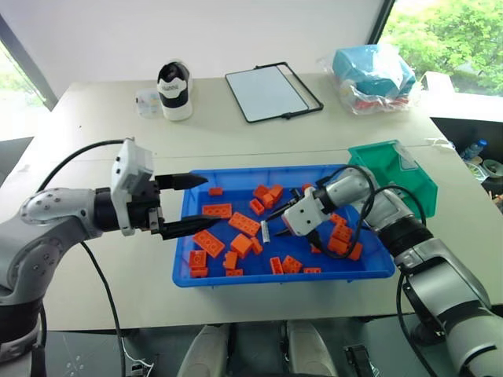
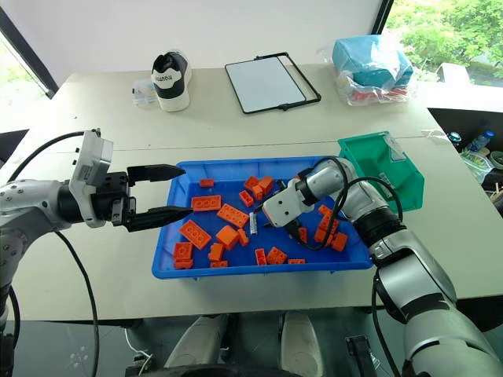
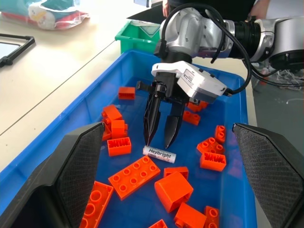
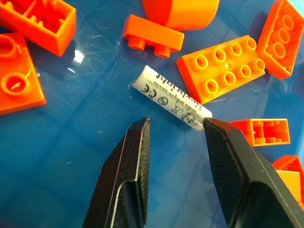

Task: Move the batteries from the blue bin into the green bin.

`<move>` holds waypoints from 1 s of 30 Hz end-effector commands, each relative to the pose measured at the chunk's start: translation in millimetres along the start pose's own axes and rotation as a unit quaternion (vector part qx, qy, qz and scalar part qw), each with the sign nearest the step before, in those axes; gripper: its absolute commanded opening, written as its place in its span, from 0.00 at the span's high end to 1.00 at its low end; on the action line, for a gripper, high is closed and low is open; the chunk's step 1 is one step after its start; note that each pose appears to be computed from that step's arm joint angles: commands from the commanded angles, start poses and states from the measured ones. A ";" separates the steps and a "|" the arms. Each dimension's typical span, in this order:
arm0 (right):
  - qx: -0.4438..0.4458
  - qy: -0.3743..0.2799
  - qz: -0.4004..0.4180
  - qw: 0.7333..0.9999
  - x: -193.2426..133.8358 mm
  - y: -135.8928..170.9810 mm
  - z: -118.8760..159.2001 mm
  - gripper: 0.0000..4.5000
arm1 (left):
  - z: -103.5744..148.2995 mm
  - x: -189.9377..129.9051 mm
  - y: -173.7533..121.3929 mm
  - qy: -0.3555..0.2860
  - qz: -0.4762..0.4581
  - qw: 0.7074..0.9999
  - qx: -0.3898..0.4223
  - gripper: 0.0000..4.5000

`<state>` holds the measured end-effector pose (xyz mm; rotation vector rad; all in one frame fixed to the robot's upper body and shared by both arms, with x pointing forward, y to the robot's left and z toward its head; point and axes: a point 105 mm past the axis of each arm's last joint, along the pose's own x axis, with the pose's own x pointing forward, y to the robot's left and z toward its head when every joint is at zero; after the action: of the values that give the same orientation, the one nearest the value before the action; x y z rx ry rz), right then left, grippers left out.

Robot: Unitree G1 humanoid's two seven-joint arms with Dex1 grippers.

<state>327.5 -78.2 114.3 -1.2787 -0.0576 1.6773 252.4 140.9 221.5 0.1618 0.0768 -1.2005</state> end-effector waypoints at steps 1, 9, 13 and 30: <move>-0.043 -0.002 0.003 0.999 3.8 -8.2 9.4 0.60 | 10.5 -0.9 0.1 -0.014 0.002 1.000 0.020 0.00; -0.090 0.016 -0.005 0.996 -3.3 -19.4 9.8 0.60 | 11.4 -1.5 2.1 -0.019 0.008 1.000 0.019 0.00; -0.107 0.018 0.007 0.994 0.0 -14.8 9.9 0.48 | 12.0 -0.3 1.5 -0.023 0.009 1.000 0.019 0.00; -0.135 0.003 0.040 0.990 28.0 0.8 10.4 0.15 | 15.5 -0.5 3.7 -0.029 0.017 0.999 0.025 0.00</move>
<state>326.4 -51.2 120.7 -1.4888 -0.3167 1.7110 257.4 140.3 223.9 0.1464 0.0551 -1.1709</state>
